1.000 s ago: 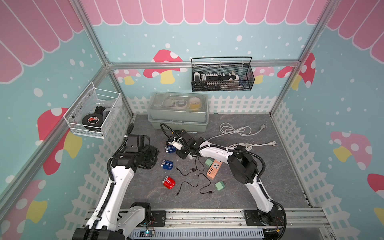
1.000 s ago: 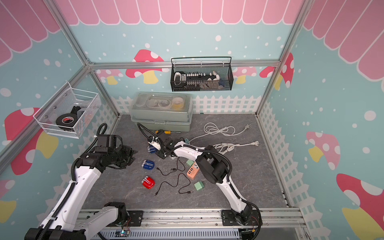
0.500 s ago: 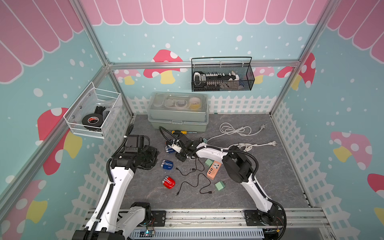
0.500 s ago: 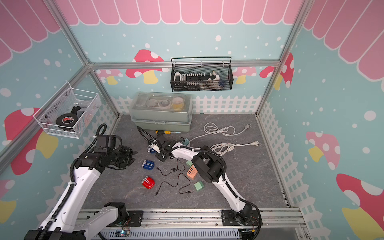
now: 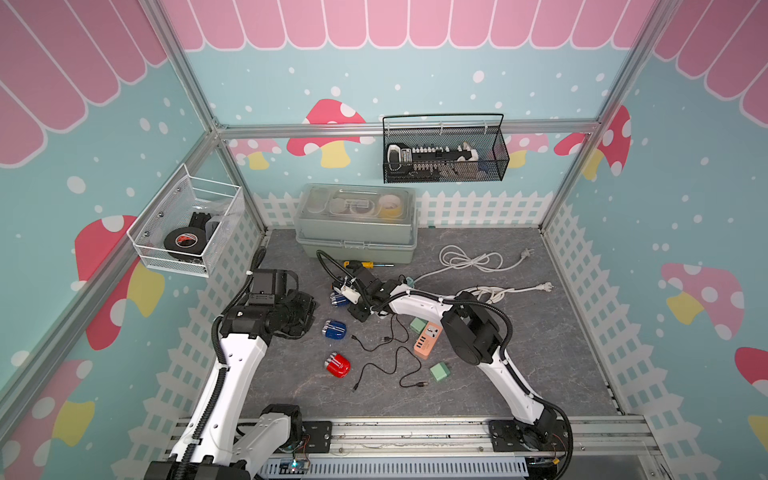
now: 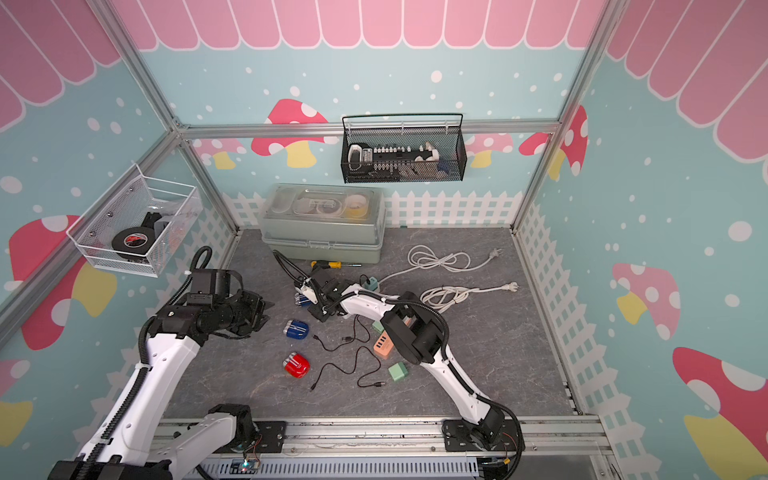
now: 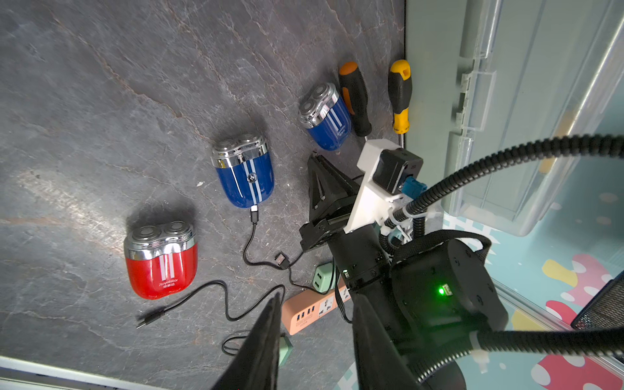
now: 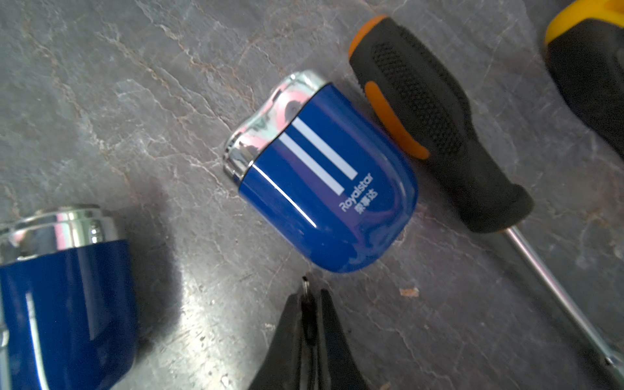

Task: Charge the electric shaver
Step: Pick up the charging cable from the center of the board.

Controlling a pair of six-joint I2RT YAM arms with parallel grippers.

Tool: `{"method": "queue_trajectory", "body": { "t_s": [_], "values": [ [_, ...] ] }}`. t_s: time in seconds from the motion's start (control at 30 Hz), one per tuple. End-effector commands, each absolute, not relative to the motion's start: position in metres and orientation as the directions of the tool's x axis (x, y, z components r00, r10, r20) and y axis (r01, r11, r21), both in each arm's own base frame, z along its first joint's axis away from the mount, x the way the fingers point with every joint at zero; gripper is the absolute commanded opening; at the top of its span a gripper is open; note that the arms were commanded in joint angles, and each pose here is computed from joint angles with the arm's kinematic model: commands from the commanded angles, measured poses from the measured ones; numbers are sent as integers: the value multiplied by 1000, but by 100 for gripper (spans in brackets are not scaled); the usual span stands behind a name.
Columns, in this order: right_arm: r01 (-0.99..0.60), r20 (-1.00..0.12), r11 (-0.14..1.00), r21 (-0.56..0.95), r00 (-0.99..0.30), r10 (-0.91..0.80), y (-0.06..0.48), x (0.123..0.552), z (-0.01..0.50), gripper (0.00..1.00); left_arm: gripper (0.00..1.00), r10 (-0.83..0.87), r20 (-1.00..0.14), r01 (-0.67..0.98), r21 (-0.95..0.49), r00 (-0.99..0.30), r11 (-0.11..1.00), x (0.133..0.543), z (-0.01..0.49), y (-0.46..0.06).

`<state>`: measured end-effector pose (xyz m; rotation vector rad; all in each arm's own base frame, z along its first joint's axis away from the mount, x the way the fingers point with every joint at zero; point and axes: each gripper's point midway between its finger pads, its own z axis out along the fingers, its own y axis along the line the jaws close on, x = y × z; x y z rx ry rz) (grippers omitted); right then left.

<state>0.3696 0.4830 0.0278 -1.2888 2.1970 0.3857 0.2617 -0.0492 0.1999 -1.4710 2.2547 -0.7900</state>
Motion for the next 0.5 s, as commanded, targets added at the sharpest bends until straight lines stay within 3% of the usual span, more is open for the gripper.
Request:
{"method": "queue_trajectory", "body": {
  "t_s": [0.0,0.27,0.47],
  "values": [
    [-875,-515,484,-3,-414,-751,476,354,-3,9,35,-912,4,-715,-622,-411,319,258,211,-46],
    [-877,-503,479,39,-431,-749,476,347,0,0,34,-907,3,-708,-626,-421,326,256,211,-47],
    [-899,-686,436,31,-337,-645,488,353,90,0,34,-891,39,-708,-623,-453,333,258,208,-55]
  ]
}}
